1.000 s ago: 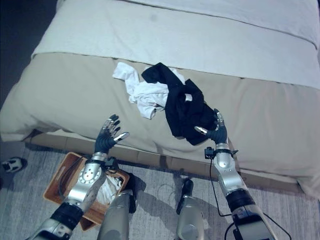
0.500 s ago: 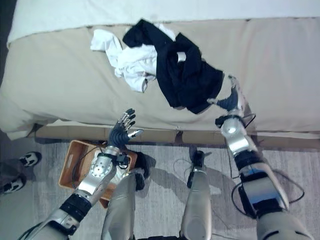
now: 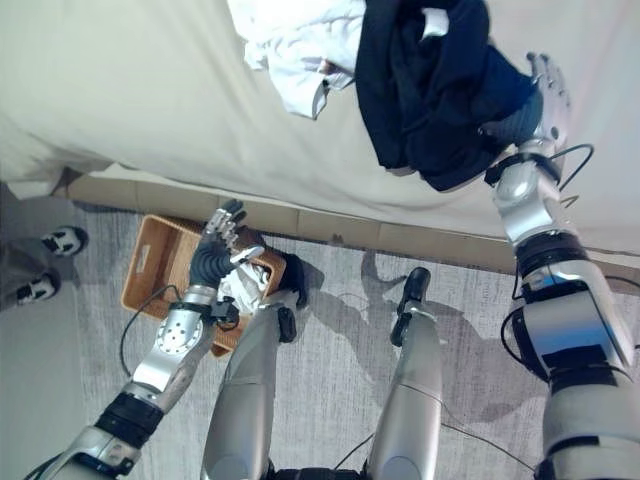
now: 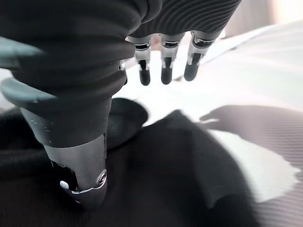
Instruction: Pick up clothes into the bucket
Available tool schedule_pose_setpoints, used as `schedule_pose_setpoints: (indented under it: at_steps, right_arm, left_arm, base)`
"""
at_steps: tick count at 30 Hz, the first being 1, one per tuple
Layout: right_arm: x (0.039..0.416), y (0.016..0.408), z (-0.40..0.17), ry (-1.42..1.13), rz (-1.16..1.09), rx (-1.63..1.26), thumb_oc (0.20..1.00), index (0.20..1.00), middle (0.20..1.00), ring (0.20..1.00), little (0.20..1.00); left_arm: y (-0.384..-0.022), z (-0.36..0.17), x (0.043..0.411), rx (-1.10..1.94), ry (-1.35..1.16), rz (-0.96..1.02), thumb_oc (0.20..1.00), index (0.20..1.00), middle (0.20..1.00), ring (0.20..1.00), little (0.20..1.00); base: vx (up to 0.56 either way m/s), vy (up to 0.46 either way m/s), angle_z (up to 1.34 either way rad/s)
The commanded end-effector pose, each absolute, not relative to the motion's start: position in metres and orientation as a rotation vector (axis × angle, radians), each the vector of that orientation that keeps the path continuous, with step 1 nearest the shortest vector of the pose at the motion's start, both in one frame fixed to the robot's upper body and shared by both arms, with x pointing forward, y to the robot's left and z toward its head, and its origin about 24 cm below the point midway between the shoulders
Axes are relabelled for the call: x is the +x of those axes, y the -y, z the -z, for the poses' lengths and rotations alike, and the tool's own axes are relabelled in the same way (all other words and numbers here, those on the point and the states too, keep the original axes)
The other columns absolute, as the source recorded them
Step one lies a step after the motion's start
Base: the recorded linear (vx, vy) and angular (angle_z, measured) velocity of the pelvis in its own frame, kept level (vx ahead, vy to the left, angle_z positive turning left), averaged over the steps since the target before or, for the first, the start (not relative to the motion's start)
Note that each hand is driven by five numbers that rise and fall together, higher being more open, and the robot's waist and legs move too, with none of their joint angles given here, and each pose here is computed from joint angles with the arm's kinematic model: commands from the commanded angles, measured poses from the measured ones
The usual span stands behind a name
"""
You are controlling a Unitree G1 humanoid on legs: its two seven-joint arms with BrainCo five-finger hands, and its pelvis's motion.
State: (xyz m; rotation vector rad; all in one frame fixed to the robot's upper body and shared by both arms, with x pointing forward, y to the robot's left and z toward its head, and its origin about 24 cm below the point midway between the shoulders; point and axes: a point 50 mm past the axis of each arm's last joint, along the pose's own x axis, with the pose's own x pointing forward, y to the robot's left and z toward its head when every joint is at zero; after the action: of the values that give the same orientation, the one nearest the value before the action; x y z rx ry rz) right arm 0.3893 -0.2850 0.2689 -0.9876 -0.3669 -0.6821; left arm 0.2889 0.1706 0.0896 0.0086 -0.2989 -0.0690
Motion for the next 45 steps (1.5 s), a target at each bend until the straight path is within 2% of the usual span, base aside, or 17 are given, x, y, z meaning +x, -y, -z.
schedule_pose_setpoints:
  at_steps: [1, 18, 19, 20, 21, 32, 36, 39, 45]
  right_arm:
    - [0.385, 0.29, -0.298, 0.432, 0.716, -1.072, 1.0, 1.0, 1.0, 1.0, 1.0]
    - [0.4, 0.291, -0.257, 0.155, 0.583, -1.175, 1.0, 1.0, 1.0, 1.0, 1.0]
    - [0.4, 0.291, -0.256, 0.148, 0.58, -1.174, 0.558, 0.558, 0.558, 0.558, 0.558]
    - [0.4, 0.291, -0.256, 0.148, 0.58, -1.174, 0.423, 0.423, 0.423, 0.423, 0.423]
    - [0.399, 0.293, -0.254, 0.142, 0.578, -1.162, 0.2, 0.2, 0.2, 0.2, 0.2]
    - [0.4, 0.281, -0.248, 0.228, 0.543, -1.082, 0.2, 0.2, 0.2, 0.2, 0.2]
    - [0.395, 0.258, -0.247, 0.391, 0.484, -0.931, 0.2, 0.2, 0.2, 0.2, 0.2]
    - [0.379, 0.246, -0.231, 0.49, 0.395, -0.811, 0.2, 0.2, 0.2, 0.2, 0.2]
    - [0.341, 0.248, -0.185, 0.487, 0.188, -0.678, 0.2, 0.2, 0.2, 0.2, 0.2]
  left_arm:
    - [-0.178, -0.103, 0.274, -0.014, 0.399, 0.042, 1.0, 1.0, 1.0, 1.0, 1.0]
    - [-0.171, -0.108, 0.277, -0.076, 0.405, 0.035, 1.0, 1.0, 1.0, 1.0, 1.0]
    - [-0.17, -0.107, 0.277, -0.076, 0.401, 0.036, 1.0, 1.0, 1.0, 1.0, 1.0]
    - [-0.17, -0.107, 0.277, -0.076, 0.401, 0.036, 1.0, 1.0, 1.0, 1.0, 1.0]
    - [-0.169, -0.107, 0.277, -0.074, 0.4, 0.038, 1.0, 1.0, 1.0, 1.0, 1.0]
    - [-0.167, -0.103, 0.281, -0.066, 0.384, 0.034, 1.0, 1.0, 1.0, 1.0, 1.0]
    - [-0.171, -0.1, 0.282, -0.059, 0.374, 0.002, 1.0, 1.0, 1.0, 1.0, 1.0]
    - [-0.175, -0.096, 0.283, -0.047, 0.363, -0.021, 1.0, 1.0, 1.0, 1.0, 1.0]
    - [-0.19, -0.085, 0.283, -0.015, 0.326, -0.033, 1.0, 1.0, 1.0, 1.0, 1.0]
  base:
    - [0.02, -0.001, 0.11]
    - [0.01, 0.002, 0.02]
    - [0.0, 0.008, 0.04]
    - [0.0, 0.0, 0.0]
    - [0.0, 0.0, 0.0]
    - [0.0, 0.0, 0.0]
    - [-0.01, -0.011, -0.05]
    - [0.02, -0.024, -0.06]
    - [0.03, -0.042, -0.04]
